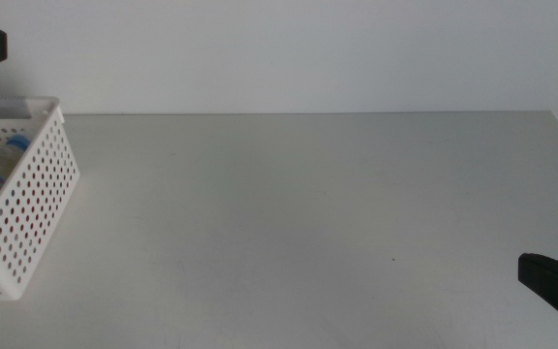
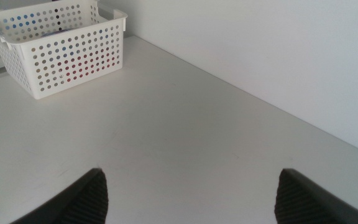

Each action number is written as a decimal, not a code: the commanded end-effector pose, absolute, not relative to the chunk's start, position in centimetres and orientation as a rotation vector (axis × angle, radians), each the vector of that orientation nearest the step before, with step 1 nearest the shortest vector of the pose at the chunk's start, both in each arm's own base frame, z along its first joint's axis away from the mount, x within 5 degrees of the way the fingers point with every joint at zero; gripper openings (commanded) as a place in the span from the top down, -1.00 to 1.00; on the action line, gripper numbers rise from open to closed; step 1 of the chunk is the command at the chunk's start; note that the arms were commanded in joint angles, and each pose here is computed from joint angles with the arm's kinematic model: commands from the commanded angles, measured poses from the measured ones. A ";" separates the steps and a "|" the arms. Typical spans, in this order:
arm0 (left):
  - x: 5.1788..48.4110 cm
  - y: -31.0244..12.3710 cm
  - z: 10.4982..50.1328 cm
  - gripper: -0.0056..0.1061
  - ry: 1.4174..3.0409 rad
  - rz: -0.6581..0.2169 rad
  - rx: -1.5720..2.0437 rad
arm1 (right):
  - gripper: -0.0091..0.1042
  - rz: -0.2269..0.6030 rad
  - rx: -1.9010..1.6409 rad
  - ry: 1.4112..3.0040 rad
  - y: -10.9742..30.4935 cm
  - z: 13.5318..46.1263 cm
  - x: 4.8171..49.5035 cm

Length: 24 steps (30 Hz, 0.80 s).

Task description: Use arms to grab the bottles and put them into the dustbin to the left of the table.

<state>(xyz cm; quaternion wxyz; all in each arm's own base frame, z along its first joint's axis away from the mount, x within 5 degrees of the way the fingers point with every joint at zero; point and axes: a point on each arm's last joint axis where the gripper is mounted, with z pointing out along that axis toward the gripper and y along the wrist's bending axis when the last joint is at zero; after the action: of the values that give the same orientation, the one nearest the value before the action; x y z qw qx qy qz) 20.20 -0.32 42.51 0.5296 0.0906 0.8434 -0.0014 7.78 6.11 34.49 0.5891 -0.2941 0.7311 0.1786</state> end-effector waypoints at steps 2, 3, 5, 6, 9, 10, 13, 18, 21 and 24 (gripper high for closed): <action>19.8 -0.5 44.3 -0.77 1.899 -0.022 0.185 | -0.66 0.387 -0.629 1.617 5.7 35.9 7.9; 19.8 -0.5 44.3 -0.77 1.899 -0.022 0.185 | -0.66 0.364 -0.614 1.623 5.5 35.9 8.0; 19.8 -0.5 44.3 -0.77 1.899 -0.021 0.184 | -0.66 0.310 -0.558 1.638 4.9 35.9 8.4; 19.8 -0.5 44.3 -0.77 1.899 -0.020 0.185 | -0.66 0.279 -0.523 1.647 4.6 35.9 8.6; 19.8 -0.5 44.3 -0.77 1.901 -0.023 0.184 | -0.66 0.195 -0.428 1.671 3.6 35.9 9.1; 19.9 -0.5 44.2 -0.77 1.903 -0.020 0.184 | -0.66 0.173 -0.403 1.676 3.3 35.9 9.2; 18.9 -0.5 43.8 -0.77 1.891 -0.015 0.181 | -0.66 0.097 -0.318 1.683 2.3 35.9 9.2; 16.3 -0.6 41.7 -0.77 1.900 -0.013 0.181 | -0.66 -0.027 -0.210 1.671 0.9 34.6 8.1; 13.8 -1.2 40.4 -0.77 1.877 0.008 0.249 | -0.66 -0.067 -0.149 1.678 0.5 32.5 7.0; 11.0 -1.8 38.7 -0.77 1.843 0.012 0.359 | -0.66 -0.101 -0.097 1.688 0.2 29.7 5.9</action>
<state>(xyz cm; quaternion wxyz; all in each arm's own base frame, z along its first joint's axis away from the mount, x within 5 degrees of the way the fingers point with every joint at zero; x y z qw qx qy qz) 12.34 -1.71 37.80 0.5433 0.1471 0.8266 0.0021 6.16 0.43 29.48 0.6328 -0.0556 0.7718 -0.0270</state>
